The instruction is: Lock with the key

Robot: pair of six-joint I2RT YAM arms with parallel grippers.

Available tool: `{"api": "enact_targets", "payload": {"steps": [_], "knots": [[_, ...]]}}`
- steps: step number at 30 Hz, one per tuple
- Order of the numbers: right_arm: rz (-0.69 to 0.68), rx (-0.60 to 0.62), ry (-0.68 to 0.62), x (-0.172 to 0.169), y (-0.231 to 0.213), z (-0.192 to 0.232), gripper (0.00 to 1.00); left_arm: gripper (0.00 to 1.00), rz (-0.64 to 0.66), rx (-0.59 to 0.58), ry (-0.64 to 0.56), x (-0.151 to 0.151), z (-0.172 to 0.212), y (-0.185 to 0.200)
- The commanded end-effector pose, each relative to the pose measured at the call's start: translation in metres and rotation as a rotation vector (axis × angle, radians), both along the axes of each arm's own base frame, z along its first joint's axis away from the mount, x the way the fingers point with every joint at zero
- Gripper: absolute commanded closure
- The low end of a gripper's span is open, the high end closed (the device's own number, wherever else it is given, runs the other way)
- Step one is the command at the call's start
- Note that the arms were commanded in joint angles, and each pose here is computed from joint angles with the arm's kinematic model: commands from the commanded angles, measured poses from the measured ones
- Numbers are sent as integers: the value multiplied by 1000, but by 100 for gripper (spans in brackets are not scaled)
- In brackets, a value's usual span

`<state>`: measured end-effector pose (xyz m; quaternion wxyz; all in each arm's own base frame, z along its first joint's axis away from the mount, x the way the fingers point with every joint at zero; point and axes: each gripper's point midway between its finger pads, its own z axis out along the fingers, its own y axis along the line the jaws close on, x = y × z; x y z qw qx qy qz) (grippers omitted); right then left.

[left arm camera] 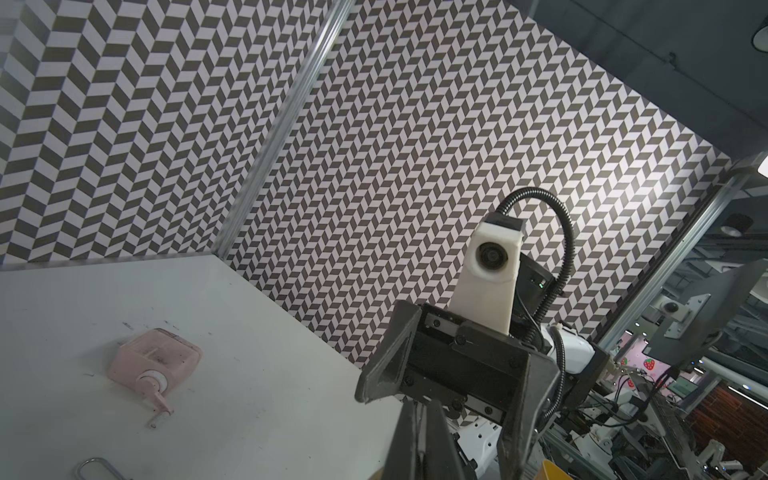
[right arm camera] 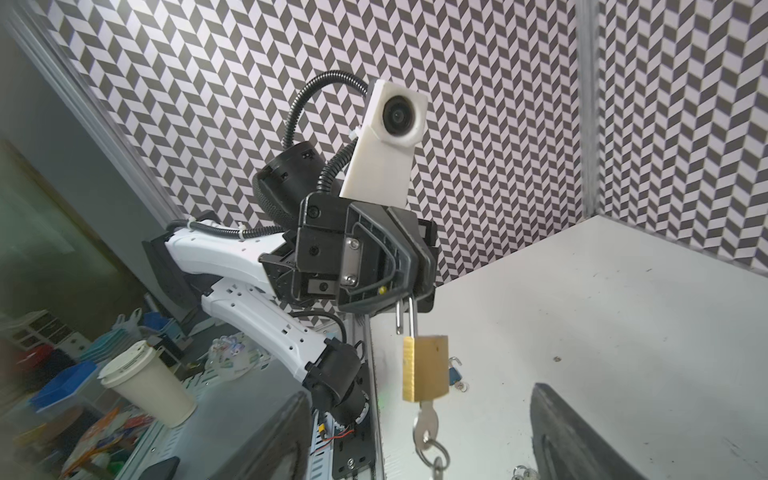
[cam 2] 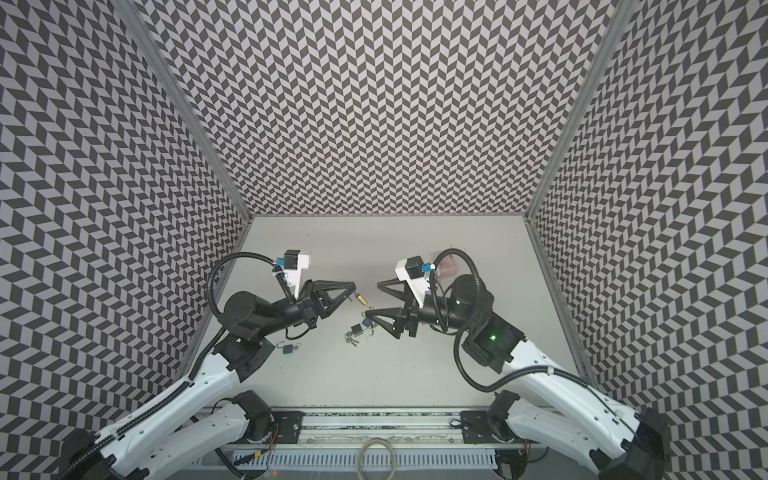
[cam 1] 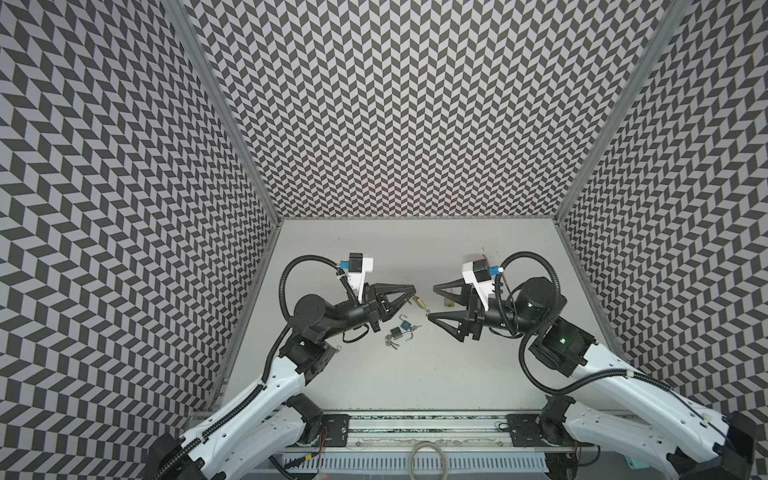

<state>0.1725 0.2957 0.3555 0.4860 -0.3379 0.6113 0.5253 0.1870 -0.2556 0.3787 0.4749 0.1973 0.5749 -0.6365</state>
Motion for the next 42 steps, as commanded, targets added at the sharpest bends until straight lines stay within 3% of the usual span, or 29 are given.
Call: {"api": "enact_targets", "payload": {"steps": [1,5,10,16,27,35,42], "knots": [[-106,174,-40,7,-19,35,18,100,56,-99,12,5,18,13],[-110,296,11,3,-30,37,17,100,60,-172,24,4,25,23],[-22,448,72,-11,-36,45,20,100,21,-240,-6,-6,39,29],[107,500,78,-24,-26,58,21,100,-32,-267,-38,-15,53,28],[48,362,-49,-13,18,65,26,100,-52,-288,-33,-16,57,27],[18,275,-75,-4,39,49,44,100,-57,-289,-28,-16,56,25],[3,256,-71,-1,45,44,67,100,-68,-299,-24,-16,54,25]]}}
